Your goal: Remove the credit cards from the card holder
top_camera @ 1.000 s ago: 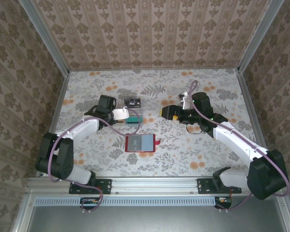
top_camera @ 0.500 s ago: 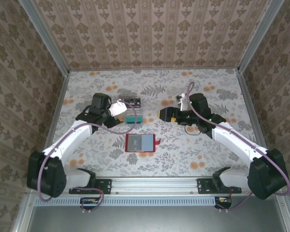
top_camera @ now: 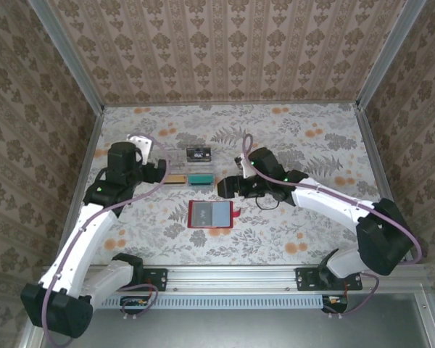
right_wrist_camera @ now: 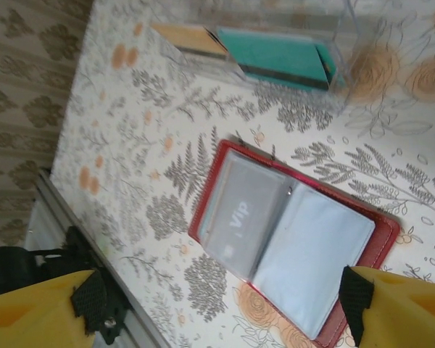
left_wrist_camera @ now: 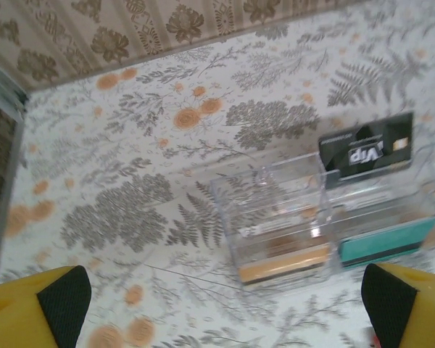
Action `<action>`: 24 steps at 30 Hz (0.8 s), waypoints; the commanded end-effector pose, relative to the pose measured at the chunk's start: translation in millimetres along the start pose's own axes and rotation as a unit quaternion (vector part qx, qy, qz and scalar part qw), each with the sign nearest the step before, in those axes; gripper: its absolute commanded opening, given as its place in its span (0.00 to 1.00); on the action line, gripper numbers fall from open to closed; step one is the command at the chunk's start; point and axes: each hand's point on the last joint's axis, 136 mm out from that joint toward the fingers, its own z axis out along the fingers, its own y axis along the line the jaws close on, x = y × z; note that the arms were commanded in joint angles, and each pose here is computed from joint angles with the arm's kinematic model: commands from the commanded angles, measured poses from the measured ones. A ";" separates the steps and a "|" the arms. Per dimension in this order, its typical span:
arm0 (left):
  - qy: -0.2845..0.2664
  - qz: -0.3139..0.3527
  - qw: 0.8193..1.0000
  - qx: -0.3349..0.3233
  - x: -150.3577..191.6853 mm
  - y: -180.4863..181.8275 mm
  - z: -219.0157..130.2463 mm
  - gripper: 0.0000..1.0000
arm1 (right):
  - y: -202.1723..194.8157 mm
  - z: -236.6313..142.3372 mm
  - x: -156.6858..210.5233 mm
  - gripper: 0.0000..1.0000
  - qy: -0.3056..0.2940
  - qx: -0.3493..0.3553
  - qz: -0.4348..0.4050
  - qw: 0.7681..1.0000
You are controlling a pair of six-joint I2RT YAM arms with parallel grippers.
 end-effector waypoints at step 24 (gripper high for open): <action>0.241 -0.317 0.896 0.195 156.5 -140.8 34.1 0.43 | -83.7 65.4 76.5 0.23 0.103 0.160 0.035 0.981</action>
